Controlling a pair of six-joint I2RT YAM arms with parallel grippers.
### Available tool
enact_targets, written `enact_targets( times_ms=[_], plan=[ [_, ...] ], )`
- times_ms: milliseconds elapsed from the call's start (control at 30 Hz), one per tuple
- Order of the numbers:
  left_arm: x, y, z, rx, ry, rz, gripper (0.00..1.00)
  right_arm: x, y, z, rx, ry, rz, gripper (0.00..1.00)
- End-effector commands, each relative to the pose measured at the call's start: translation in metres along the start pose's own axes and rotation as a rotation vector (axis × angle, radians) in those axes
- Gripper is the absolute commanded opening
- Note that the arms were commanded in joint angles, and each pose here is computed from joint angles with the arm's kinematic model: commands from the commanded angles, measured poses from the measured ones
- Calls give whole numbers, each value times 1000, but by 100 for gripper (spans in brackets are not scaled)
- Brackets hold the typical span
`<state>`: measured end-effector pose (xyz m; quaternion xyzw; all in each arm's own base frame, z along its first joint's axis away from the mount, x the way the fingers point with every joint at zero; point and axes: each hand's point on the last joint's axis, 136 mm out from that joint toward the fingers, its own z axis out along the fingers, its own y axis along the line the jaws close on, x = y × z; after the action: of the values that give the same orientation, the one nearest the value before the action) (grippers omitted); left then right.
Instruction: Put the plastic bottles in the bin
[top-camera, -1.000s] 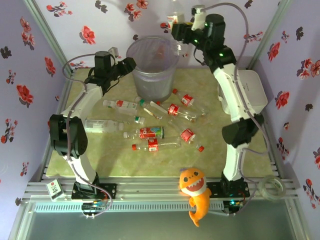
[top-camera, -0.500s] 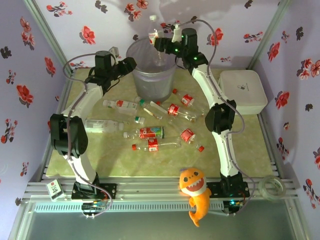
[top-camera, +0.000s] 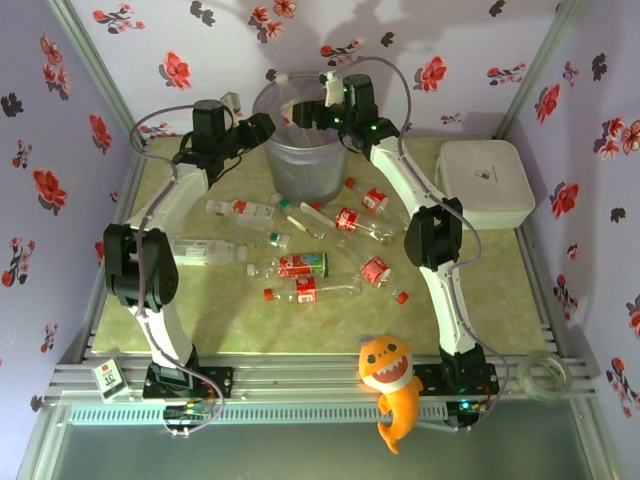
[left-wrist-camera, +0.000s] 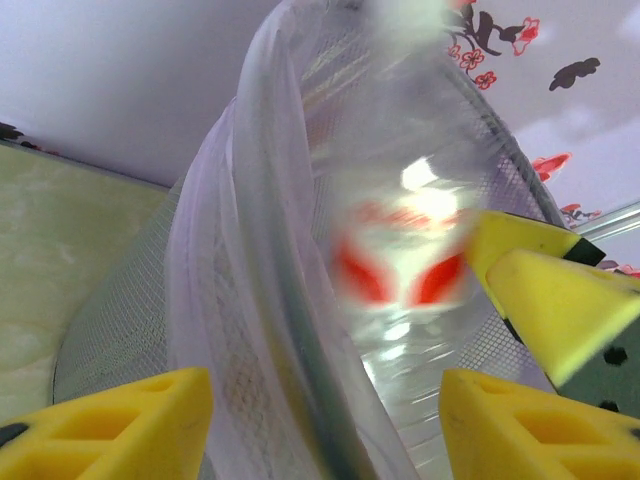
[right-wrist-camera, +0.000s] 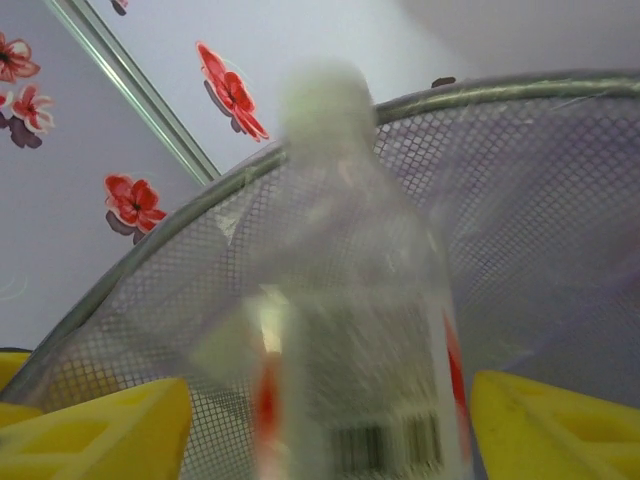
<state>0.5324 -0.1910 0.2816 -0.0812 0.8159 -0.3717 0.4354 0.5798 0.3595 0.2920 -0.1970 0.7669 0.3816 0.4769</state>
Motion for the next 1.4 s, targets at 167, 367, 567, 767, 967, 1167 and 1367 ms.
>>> enact_targets(
  times_ms=[167,367,567,767,967,1167,1367],
  plan=[
    [11,11,13,-23,36,-14,62,8,-4,-4,31,41,-45,78],
    [11,10,13,-22,35,-16,62,-25,16,-22,23,-9,-95,78],
    [10,11,15,-22,36,-19,62,-66,47,-62,75,-65,-234,78],
    [12,11,16,-22,39,-19,62,-90,73,-113,102,-108,-334,79],
    [12,12,13,-28,36,-10,62,-55,44,-164,226,13,-295,79],
    [11,11,13,-23,31,-9,62,43,7,-213,336,298,-258,79],
    [8,8,10,-19,24,-5,62,135,0,-243,367,551,-148,77]
  ],
)
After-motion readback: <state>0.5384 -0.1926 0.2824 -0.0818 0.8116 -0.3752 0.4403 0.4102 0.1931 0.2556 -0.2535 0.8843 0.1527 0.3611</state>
